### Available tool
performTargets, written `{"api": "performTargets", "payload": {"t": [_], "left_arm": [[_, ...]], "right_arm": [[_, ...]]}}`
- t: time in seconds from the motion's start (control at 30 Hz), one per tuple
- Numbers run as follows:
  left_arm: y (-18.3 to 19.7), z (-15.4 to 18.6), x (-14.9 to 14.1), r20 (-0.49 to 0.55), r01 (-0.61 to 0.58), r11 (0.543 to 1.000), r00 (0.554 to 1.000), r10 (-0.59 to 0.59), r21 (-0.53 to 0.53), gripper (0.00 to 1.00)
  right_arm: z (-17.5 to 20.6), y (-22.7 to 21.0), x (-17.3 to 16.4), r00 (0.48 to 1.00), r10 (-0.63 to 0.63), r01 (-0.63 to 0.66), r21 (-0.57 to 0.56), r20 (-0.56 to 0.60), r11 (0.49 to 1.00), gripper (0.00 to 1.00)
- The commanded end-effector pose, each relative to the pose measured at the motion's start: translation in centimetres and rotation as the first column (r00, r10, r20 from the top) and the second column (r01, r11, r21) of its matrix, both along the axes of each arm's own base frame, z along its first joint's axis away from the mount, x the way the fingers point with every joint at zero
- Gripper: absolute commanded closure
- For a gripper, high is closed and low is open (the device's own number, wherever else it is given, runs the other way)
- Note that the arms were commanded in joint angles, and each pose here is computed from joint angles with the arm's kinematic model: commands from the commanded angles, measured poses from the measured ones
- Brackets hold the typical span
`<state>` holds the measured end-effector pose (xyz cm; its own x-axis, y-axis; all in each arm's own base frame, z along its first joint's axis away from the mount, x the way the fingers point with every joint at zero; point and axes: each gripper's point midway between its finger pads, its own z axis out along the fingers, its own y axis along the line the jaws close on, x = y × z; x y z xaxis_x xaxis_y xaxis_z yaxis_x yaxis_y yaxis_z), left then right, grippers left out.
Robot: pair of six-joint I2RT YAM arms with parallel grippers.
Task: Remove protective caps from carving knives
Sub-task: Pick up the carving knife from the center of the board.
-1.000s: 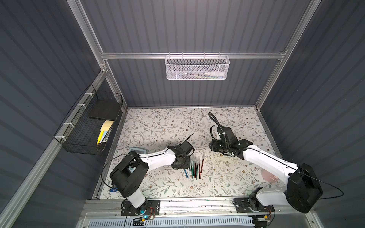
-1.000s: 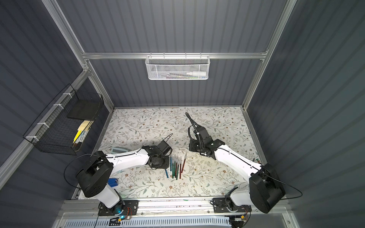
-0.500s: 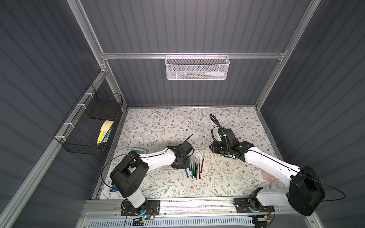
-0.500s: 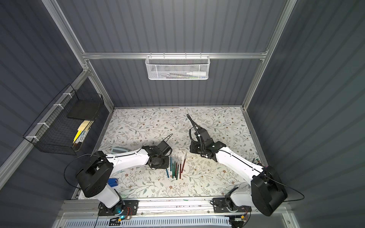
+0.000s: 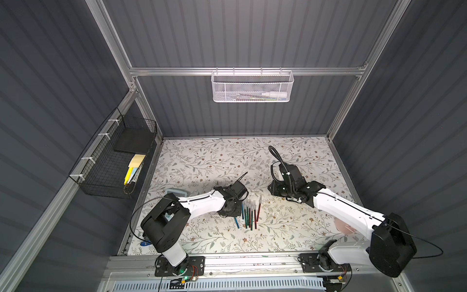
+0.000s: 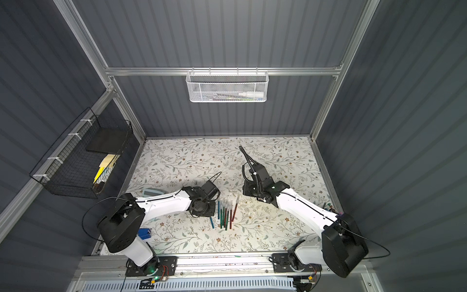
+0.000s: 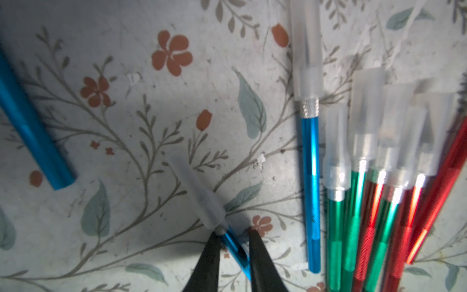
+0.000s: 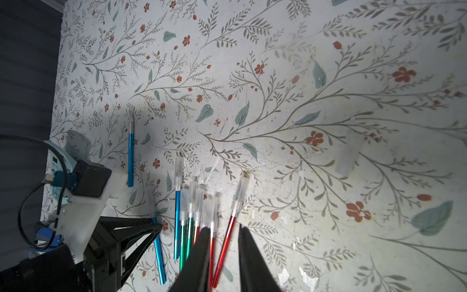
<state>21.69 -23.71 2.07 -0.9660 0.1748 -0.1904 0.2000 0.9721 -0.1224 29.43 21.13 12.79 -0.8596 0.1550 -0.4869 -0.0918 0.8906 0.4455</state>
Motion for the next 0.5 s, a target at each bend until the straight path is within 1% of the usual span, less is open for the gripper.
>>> {"api": "performTargets", "payload": {"t": [0.0,0.2,0.47], "left_arm": [[0.1,0.0,0.2,0.001,0.039,0.998,0.999,-0.039,0.049,0.78],[-0.5,0.0,1.2,0.018,0.068,0.995,0.997,-0.070,0.066,0.79],[-1.9,0.3,2.1,0.043,0.128,0.991,0.991,-0.130,0.042,0.80]], "right_arm": [[-0.2,0.1,0.2,1.000,-0.006,0.006,-0.004,-0.002,1.000,0.77],[-0.1,0.1,0.2,1.000,-0.009,0.009,-0.003,0.000,1.000,0.77],[-0.3,-0.4,0.2,1.000,-0.021,0.021,-0.023,0.006,0.999,0.77]]}}
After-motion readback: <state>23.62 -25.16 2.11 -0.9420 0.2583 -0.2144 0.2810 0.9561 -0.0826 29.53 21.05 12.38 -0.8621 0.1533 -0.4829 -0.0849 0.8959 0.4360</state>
